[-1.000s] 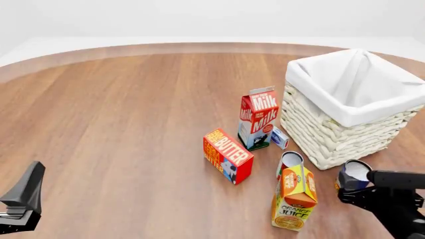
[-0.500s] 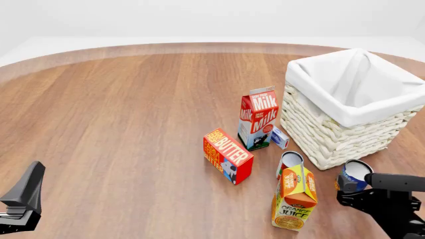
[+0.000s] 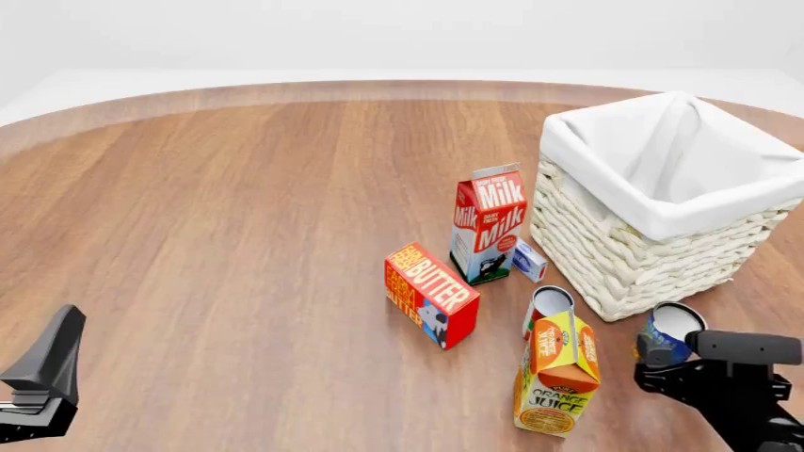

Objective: Pick up the alphabet soup, and put it in the basket.

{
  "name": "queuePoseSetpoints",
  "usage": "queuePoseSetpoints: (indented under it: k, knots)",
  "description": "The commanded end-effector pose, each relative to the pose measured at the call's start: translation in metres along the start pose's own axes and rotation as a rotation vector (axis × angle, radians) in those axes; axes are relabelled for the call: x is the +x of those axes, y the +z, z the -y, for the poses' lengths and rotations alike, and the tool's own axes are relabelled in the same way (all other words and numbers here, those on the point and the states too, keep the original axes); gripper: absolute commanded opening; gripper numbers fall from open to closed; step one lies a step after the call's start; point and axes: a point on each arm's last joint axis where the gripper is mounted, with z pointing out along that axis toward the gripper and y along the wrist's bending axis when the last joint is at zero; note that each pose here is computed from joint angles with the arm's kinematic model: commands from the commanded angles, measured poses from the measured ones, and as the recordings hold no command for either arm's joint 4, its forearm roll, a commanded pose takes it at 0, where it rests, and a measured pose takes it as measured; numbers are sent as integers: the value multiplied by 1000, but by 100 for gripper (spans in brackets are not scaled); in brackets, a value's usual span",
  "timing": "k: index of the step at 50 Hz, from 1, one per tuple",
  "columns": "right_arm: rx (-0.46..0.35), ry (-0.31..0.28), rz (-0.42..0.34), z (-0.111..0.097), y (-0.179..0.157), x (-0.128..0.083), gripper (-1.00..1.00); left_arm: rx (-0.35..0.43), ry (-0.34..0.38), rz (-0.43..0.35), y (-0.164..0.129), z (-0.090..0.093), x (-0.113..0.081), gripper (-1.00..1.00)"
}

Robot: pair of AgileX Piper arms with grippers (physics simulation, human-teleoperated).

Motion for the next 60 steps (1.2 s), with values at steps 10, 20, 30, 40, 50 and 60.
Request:
queuePoseSetpoints:
  k: [10, 20, 30, 40, 50, 60]
  knots:
    - [0, 4, 4, 0, 0, 0, -100, 0, 0, 0, 0, 0, 0, 100]
    - [-2, 1, 32, 0, -7, -9, -100, 0, 0, 0, 0, 0, 0, 100]
    - [1, -6, 68, 0, -18, -21, -100, 0, 0, 0, 0, 0, 0, 100]
    - [0, -12, 90, 0, -27, -28, -100, 0, 0, 0, 0, 0, 0, 100]
    - [-1, -11, 122, 0, -42, -36, -100, 0, 0, 0, 0, 0, 0, 100]
    - [3, -13, 160, 1, -59, -43, -100, 0, 0, 0, 0, 0, 0, 100]
